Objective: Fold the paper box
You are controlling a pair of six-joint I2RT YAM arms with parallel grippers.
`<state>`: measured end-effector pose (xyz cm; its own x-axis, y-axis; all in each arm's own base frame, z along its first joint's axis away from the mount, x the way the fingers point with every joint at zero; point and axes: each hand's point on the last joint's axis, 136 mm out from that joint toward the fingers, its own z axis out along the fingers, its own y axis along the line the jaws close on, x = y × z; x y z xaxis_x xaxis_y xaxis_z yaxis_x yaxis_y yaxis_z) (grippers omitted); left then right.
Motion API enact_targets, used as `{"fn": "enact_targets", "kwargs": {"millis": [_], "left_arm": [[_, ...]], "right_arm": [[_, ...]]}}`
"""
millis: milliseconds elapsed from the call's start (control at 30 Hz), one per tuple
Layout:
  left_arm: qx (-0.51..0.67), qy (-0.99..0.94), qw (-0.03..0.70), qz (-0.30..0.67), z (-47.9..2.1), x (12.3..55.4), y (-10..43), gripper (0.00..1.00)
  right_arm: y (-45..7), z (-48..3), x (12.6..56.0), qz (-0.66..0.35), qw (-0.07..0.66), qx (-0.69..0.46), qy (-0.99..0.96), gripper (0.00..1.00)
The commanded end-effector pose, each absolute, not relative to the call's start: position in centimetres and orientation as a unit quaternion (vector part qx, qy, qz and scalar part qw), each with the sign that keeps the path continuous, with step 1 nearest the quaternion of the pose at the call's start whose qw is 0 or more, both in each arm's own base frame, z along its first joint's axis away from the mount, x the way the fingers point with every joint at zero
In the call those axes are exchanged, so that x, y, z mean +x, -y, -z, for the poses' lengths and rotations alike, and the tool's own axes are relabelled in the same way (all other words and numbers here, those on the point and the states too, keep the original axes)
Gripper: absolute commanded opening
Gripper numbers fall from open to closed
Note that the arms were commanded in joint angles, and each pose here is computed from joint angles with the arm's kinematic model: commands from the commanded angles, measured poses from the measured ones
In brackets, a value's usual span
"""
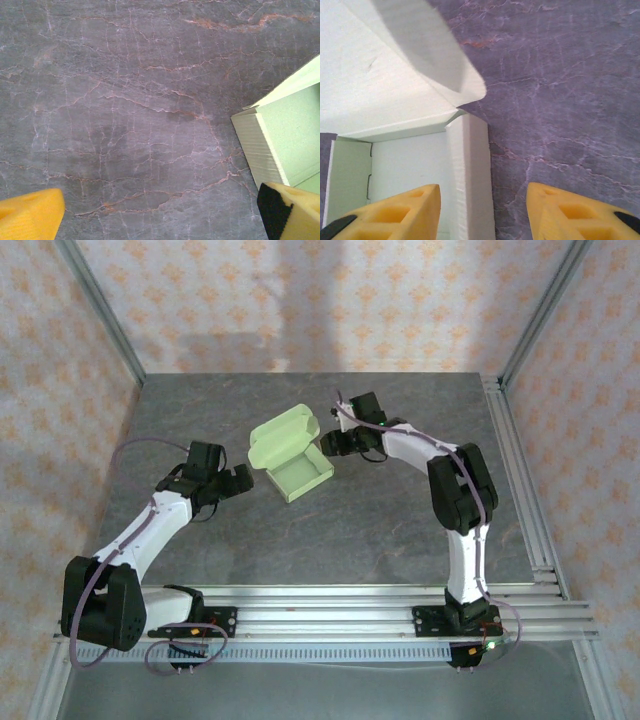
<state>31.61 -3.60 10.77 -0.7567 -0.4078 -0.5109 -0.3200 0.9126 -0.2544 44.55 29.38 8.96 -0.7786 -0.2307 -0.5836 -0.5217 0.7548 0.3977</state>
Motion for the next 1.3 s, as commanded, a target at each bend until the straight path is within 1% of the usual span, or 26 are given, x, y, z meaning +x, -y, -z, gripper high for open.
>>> {"fn": "enact_targets", "kwargs": {"millis": [0, 100, 233, 533, 567, 600, 867, 900, 1000, 1067, 1267], "left_arm": [[-0.192, -0.932, 0.300, 0.069, -11.5, 31.9, 3.2, 1.00], [-0.191, -0.933, 0.299, 0.066, -11.5, 31.6, 3.1, 1.00], [-0.189, -0.933, 0.299, 0.067, -11.4, 31.5, 3.2, 1.00], [-0.191, -0.933, 0.297, 0.068, -11.1, 31.5, 3.2, 1.00], [-0.191, -0.933, 0.296, 0.068, -11.0, 31.5, 3.2, 1.00], [-0.191, -0.934, 0.295, 0.068, -10.9, 31.5, 3.2, 1.00], [-0.191, -0.934, 0.293, 0.066, -10.7, 31.4, 3.1, 1.00], [-0.191, -0.935, 0.293, 0.065, -10.7, 31.4, 3.1, 1.00], [-0.191, -0.935, 0.292, 0.067, -10.6, 31.5, 3.2, 1.00], [-0.191, -0.935, 0.291, 0.068, -10.5, 31.5, 3.2, 1.00], [-0.197, -0.933, 0.294, 0.067, -10.4, 31.5, 3.2, 1.00]], "right_arm": [[-30.0, -8.6, 44.7, -0.255, 0.260, -0.229, -0.903, 0.48], [-30.4, -7.8, 44.5, -0.228, 0.251, -0.247, -0.908, 0.46], [-30.6, -6.7, 44.4, -0.198, 0.243, -0.262, -0.913, 0.41], [-31.4, -5.5, 44.5, -0.172, 0.237, -0.277, -0.915, 0.31], [-31.4, -5.2, 44.5, -0.167, 0.236, -0.278, -0.916, 0.26], [-31.4, -5.1, 44.4, -0.164, 0.234, -0.279, -0.917, 0.24], [-31.0, -4.2, 44.1, -0.121, 0.233, -0.293, -0.919, 0.21], [-31.0, -4.2, 44.0, -0.111, 0.235, -0.296, -0.919, 0.18], [-30.8, -4.2, 44.1, -0.086, 0.244, -0.298, -0.919, 0.15], [-30.8, -4.2, 44.1, -0.074, 0.247, -0.298, -0.919, 0.11], [-31.1, -4.7, 43.9, -0.059, 0.259, -0.296, -0.918, 0.10]]}}
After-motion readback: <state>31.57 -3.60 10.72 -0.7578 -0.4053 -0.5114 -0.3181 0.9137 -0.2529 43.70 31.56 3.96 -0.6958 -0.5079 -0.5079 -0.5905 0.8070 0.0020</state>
